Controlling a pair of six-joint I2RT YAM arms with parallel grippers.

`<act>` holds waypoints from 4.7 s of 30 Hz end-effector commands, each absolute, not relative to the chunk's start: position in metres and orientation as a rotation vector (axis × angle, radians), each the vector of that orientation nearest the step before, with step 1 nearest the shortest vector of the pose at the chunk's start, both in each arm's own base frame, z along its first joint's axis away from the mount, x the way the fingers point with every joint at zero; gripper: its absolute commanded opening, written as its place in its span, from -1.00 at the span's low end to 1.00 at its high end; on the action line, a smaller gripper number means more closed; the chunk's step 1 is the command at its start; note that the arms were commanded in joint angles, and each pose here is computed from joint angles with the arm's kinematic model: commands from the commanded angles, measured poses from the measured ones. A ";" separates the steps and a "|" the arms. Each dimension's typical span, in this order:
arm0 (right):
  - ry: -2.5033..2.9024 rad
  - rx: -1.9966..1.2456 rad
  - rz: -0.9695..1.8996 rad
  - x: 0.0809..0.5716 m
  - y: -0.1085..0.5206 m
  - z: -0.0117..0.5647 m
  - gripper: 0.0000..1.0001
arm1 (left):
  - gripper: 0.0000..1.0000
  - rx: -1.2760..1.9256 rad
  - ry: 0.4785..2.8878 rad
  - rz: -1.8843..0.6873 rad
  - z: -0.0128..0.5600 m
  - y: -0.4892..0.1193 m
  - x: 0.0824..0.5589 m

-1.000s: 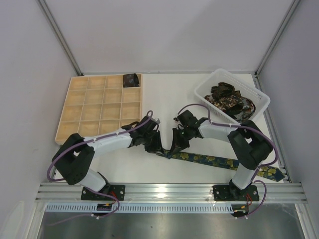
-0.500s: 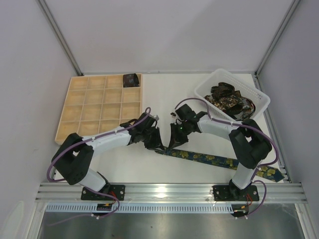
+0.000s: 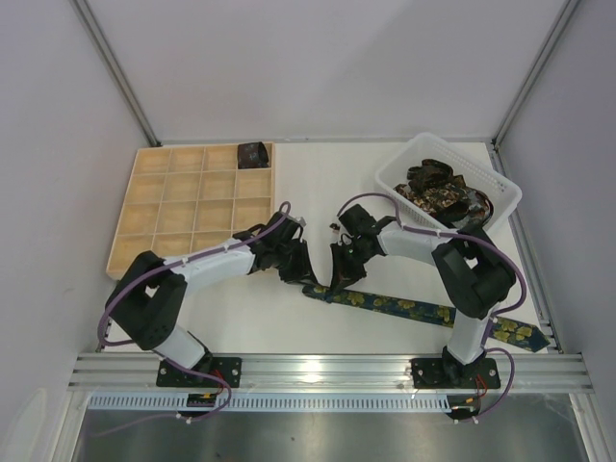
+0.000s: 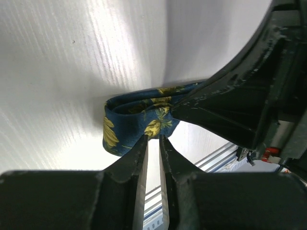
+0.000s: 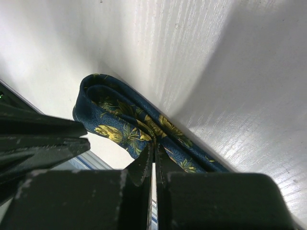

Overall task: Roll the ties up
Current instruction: Roll the tie

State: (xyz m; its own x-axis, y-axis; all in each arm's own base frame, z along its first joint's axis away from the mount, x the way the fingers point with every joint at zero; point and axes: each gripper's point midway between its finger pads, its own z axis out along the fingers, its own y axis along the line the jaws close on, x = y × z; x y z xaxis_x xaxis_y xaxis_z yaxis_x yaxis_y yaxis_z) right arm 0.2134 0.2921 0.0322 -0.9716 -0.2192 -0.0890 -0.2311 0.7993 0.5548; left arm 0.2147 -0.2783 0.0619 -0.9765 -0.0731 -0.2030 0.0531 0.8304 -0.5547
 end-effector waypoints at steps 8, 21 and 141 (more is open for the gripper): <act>2.910 -0.396 0.929 0.228 0.294 0.041 -1.00 | -0.65 0.034 2.800 -0.893 0.052 -0.285 0.221; 2.797 -0.216 1.014 0.236 0.306 0.100 -0.55 | -0.69 0.006 2.849 -0.846 0.025 -0.271 0.207; 2.900 -0.202 0.993 0.238 0.283 0.044 -0.80 | -0.99 0.126 2.848 -0.875 0.044 -0.263 0.211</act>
State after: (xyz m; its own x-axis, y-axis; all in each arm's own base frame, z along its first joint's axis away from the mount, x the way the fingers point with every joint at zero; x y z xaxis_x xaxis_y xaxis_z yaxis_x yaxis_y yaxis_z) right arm 0.2222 0.2810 0.0258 -0.9898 -0.1406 -0.0234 -0.1223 0.7538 0.6457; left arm 0.2238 -0.2799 0.0378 -0.9801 0.0777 -0.1825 0.1724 0.7889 -0.5898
